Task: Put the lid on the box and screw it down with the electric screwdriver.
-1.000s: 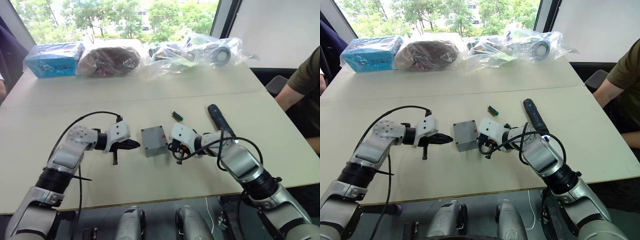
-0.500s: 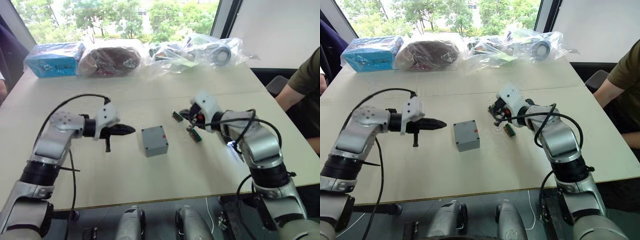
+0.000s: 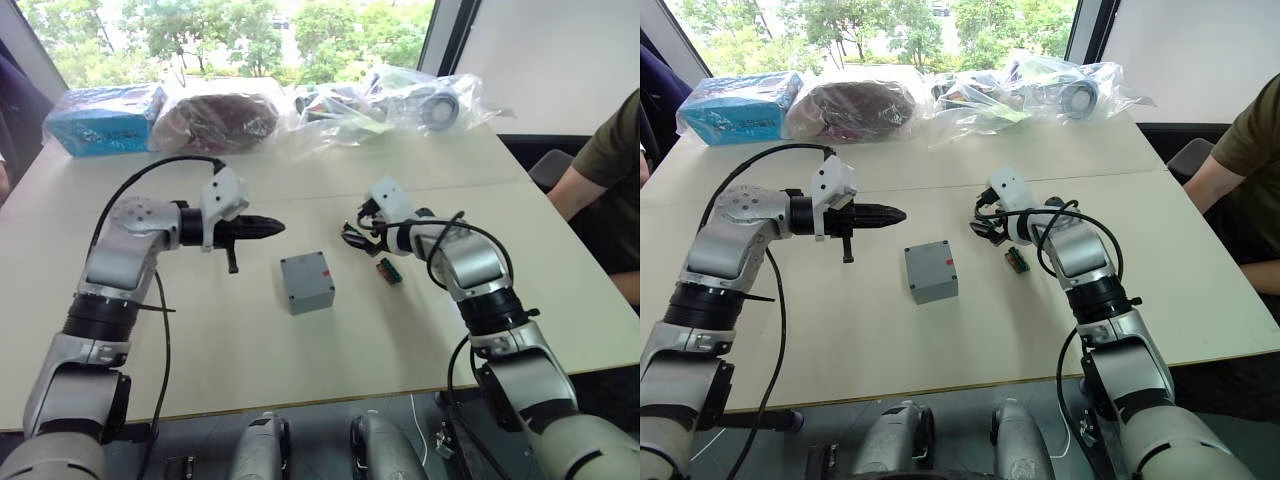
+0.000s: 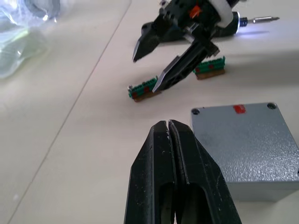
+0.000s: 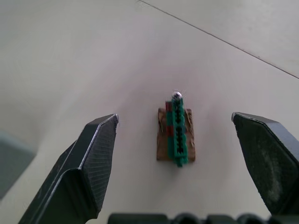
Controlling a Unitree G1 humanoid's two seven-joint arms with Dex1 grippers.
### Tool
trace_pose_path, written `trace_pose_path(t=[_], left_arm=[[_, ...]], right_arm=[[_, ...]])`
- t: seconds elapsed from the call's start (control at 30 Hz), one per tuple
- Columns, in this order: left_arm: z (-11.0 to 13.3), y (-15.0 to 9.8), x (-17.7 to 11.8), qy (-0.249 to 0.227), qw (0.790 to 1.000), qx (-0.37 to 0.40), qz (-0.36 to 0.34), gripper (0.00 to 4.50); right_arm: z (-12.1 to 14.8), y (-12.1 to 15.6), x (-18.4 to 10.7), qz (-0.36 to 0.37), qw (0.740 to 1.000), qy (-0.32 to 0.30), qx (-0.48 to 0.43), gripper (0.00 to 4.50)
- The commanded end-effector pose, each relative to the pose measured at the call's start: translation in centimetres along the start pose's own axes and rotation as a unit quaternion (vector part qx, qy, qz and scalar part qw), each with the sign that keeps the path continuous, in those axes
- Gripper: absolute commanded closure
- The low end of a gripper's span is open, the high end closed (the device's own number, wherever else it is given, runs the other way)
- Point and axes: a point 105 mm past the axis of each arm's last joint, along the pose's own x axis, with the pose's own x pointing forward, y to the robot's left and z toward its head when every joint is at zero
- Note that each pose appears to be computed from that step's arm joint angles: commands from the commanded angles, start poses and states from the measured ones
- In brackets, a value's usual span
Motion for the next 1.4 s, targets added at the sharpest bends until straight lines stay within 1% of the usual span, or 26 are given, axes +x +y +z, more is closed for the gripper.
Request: trace_pose_path(t=[0.03, 0.27, 0.5, 0.67, 1.13, 1.17, 1.2, 1.27, 1.3, 1.33, 1.37, 1.4], left_arm=[[1.4, 0.2, -0.1, -0.020, 1.000, 0.020, 0.007, 4.50], [1.6, -0.1, 0.0, -0.024, 1.000, 0.019, 0.005, 4.50], [1.9, -0.3, 0.0, -0.028, 0.999, 0.018, 0.008, 4.50], [1.8, -0.4, 0.0, -0.029, 0.999, 0.017, 0.008, 4.50], [1.6, -0.7, 0.2, -0.027, 1.000, 0.014, 0.004, 4.50], [1.5, -0.7, 0.2, -0.027, 1.000, 0.013, 0.004, 4.50], [1.5, -0.7, 0.2, -0.027, 1.000, 0.013, 0.004, 4.50], [1.4, -0.7, 0.1, -0.027, 1.000, 0.011, 0.004, 4.50], [1.3, -0.8, 0.1, -0.026, 1.000, 0.011, 0.004, 4.50], [1.3, -0.8, 0.2, -0.026, 1.000, 0.011, 0.004, 4.50], [1.3, -0.8, 0.2, -0.026, 1.000, 0.010, 0.004, 4.50], [1.3, -0.8, 0.2, -0.026, 1.000, 0.010, 0.004, 4.50]], right_arm=[[1.8, -0.6, 0.5, 0.001, 0.999, -0.035, 0.037, 0.52], [1.8, -0.9, 1.8, -0.001, 0.999, -0.034, 0.041, 0.52], [1.5, -0.9, 2.4, 0.003, 0.999, -0.031, 0.043, 0.52], [1.3, -0.9, 2.5, 0.005, 0.999, -0.033, 0.043, 0.52], [2.0, -1.0, 2.5, 0.007, 0.998, -0.046, 0.052, 0.52], [2.1, -1.0, 2.5, 0.007, 0.997, -0.048, 0.053, 0.95], [2.2, -1.0, 2.5, 0.008, 0.997, -0.049, 0.053, 1.04], [2.2, -0.9, 2.6, 0.009, 0.997, -0.049, 0.053, 1.63], [2.2, -0.9, 2.6, 0.009, 0.997, -0.048, 0.053, 2.10], [2.1, -0.9, 2.6, 0.009, 0.997, -0.047, 0.053, 2.35], [2.0, -0.9, 2.7, 0.009, 0.998, -0.045, 0.053, 2.87], [2.0, -0.9, 2.7, 0.008, 0.998, -0.044, 0.053, 3.23]])
